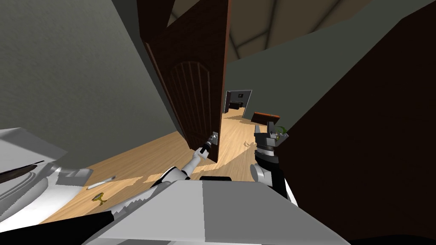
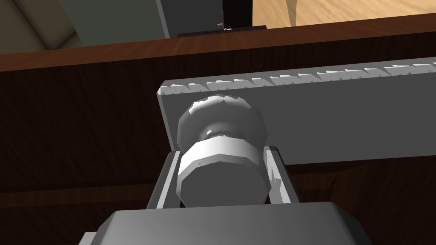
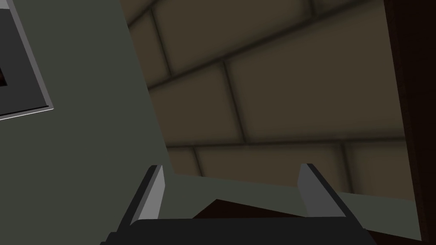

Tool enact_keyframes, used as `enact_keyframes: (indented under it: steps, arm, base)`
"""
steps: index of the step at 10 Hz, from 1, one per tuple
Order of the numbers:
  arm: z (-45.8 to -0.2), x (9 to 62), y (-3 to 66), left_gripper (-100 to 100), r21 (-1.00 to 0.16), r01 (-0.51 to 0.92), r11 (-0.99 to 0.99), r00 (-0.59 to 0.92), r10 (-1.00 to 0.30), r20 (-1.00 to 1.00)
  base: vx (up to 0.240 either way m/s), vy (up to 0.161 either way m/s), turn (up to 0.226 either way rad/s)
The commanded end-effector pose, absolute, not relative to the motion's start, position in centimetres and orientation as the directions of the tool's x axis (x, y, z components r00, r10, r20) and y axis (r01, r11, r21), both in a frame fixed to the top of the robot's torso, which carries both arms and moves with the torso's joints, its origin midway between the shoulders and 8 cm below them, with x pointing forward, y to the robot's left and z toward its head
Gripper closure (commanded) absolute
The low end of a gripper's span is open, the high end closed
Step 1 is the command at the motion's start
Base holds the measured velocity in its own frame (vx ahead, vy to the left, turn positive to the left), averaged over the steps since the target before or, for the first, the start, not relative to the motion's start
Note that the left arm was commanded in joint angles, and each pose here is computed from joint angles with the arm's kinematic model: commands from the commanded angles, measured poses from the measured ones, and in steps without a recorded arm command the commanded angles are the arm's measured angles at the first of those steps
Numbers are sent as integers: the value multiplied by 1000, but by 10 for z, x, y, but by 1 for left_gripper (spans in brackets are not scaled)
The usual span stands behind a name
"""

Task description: Push the door open

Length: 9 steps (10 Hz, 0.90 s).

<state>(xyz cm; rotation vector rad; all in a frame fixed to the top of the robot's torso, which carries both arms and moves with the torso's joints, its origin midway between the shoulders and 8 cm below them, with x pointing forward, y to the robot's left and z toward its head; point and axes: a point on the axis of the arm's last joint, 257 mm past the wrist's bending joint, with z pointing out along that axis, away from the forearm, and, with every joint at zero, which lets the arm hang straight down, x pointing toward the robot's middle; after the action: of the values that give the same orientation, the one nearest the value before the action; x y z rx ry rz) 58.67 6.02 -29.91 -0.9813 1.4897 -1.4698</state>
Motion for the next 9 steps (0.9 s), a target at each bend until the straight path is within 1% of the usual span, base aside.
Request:
enact_keyframes:
  steps: [1, 3, 6, 9]
  arm:
    - [-299, 590, 71, 100, -1000, 11, 26, -356, -934, -28]
    - [-299, 592, 80, 100, -1000, 11, 29, -343, -939, -31]
    - [-299, 597, 97, 100, -999, 11, 33, -313, -949, -35]
    - [-299, 602, 117, 100, -999, 10, 36, -277, -960, -37]
  base:
    - [56, -57, 30]
    - [97, -108, 42]
    - [152, -103, 33]
    - [162, -143, 59]
